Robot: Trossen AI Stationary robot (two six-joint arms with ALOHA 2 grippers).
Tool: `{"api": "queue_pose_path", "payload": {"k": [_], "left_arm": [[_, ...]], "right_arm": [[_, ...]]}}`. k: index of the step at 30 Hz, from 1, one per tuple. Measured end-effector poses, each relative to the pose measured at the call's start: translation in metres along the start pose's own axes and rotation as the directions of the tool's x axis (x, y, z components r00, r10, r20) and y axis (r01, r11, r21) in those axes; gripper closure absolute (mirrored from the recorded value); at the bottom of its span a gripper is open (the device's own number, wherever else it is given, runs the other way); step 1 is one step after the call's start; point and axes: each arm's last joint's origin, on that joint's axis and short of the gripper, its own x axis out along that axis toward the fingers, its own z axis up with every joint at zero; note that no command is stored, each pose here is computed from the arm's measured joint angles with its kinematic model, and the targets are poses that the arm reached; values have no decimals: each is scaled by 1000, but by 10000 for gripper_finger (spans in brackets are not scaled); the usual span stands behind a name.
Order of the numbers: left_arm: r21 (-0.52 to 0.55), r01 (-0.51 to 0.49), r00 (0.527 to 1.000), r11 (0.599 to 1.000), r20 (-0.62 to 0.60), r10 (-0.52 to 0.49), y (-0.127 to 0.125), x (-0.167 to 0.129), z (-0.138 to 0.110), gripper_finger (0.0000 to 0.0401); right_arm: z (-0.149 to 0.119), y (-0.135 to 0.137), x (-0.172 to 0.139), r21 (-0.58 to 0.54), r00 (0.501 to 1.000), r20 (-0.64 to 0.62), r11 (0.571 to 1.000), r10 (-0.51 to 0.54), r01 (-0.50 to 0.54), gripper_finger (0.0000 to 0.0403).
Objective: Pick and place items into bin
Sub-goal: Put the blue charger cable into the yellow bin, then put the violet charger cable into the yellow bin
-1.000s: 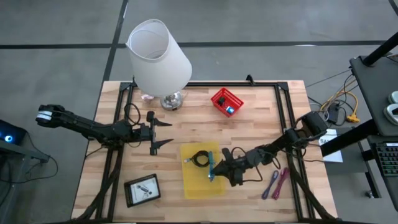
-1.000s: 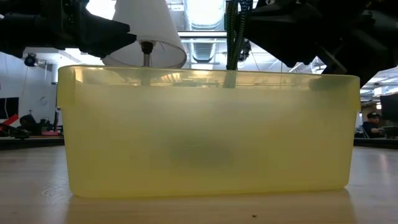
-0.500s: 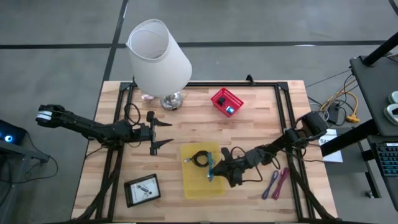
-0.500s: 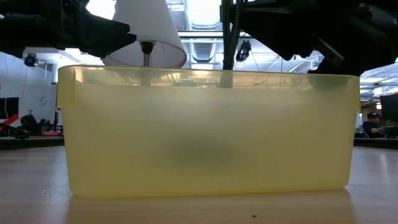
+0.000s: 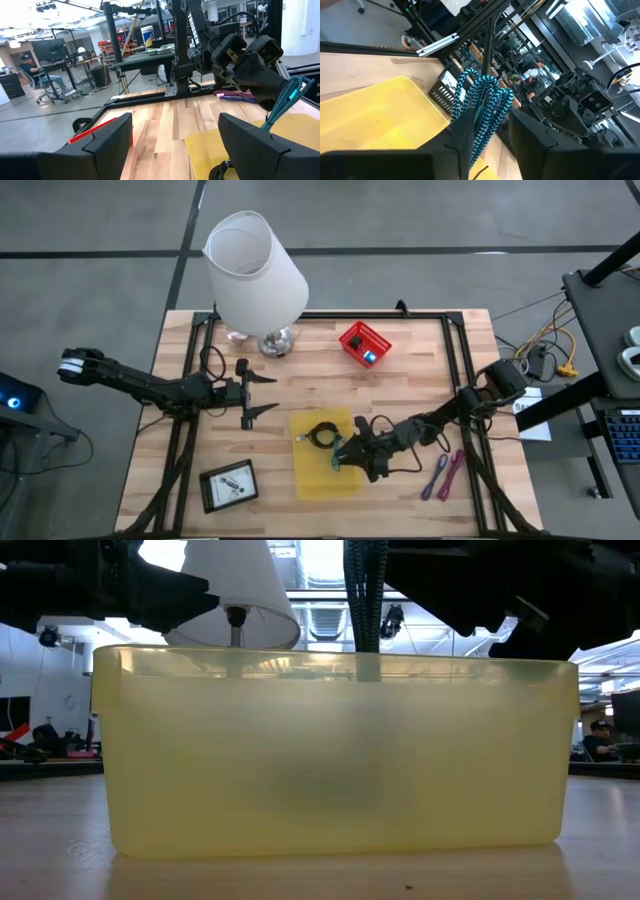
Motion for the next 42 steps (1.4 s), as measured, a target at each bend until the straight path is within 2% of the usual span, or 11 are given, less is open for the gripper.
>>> {"api": "queue_pose_path", "payload": {"k": [13, 21, 29, 32, 34, 37, 42], "left_arm": [[0, 0, 1000, 1000, 0, 0, 0, 0, 0, 122], [0, 0, 1000, 1000, 0, 0, 0, 0, 0, 122], [0, 0, 1000, 1000, 0, 0, 0, 0, 0, 122], [0, 0, 1000, 1000, 0, 0, 0, 0, 0, 122], [0, 0, 1000, 1000, -1, 0, 0, 0, 0, 122], [0, 0, 1000, 1000, -1, 0, 0, 0, 0, 122], [0, 0, 1000, 1000, -1, 0, 0, 0, 0, 122]], "right_arm": [[0, 0, 0, 24, 1000, 3, 1000, -3, 3, 285], [1, -1, 1, -26, 1000, 5, 1000, -6, 6, 286], [4, -3, 3, 24, 1000, 13, 1000, -14, 14, 299], [4, -3, 3, 79, 1000, 13, 997, -14, 13, 304], [4, -3, 3, 154, 1000, 13, 988, -14, 12, 307], [4, -3, 3, 291, 1000, 12, 957, -13, 9, 310], [5, -4, 3, 399, 998, -43, 914, -55, 67, 302]]}}
